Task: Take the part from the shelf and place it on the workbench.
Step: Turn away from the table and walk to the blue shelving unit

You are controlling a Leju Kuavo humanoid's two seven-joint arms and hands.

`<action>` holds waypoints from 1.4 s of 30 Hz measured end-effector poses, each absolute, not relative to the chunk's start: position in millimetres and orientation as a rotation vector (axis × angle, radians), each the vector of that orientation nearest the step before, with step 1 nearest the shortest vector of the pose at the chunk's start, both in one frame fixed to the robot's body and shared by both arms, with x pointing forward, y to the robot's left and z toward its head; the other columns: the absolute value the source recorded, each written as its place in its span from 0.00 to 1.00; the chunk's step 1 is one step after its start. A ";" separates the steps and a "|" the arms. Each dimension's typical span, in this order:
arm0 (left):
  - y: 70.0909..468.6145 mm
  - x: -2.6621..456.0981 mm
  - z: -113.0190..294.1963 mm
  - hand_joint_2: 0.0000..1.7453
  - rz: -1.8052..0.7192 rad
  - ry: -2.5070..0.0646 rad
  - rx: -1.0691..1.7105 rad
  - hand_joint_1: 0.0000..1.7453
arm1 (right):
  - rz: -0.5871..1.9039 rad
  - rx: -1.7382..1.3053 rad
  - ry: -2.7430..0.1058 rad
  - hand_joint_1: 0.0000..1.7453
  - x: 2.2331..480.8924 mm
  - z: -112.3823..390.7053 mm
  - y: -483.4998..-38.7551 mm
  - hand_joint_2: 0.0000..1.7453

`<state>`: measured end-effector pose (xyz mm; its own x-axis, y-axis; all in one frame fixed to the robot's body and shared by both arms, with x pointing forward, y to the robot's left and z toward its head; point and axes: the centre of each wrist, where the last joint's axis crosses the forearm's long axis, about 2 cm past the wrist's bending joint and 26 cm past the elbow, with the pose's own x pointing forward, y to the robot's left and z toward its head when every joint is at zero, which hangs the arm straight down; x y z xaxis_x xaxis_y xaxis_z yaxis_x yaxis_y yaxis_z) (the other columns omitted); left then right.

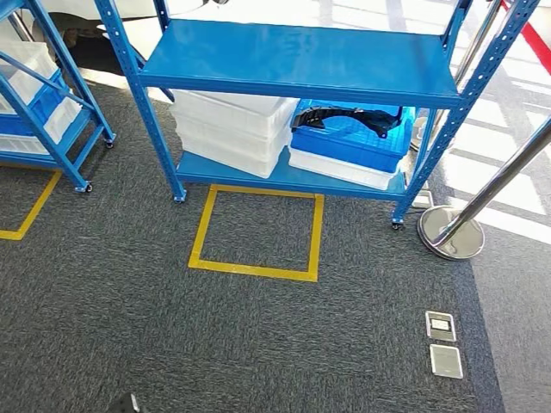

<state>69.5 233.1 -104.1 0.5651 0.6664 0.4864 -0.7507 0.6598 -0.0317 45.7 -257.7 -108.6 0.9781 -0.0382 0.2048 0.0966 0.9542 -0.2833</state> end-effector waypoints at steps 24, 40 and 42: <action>234.3 65.9 -104.7 0.00 0.837 -0.483 0.202 0.00 | -0.055 -0.274 -0.179 0.00 42.8 -108.7 -251.9 0.00; 233.6 67.1 -104.4 0.00 0.838 -0.477 0.210 0.00 | -0.046 -0.272 -0.174 0.00 42.9 -108.7 -251.7 0.00; 234.1 66.3 -104.6 0.00 0.841 -0.456 0.222 0.00 | -0.043 -0.268 -0.170 0.00 42.2 -108.7 -250.8 0.00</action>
<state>66.3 234.1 -104.6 0.5784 0.6654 0.4719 -0.7585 0.6515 0.0111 42.2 -250.8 -108.7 0.9847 -0.0200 0.1733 0.0652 0.9636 -0.2593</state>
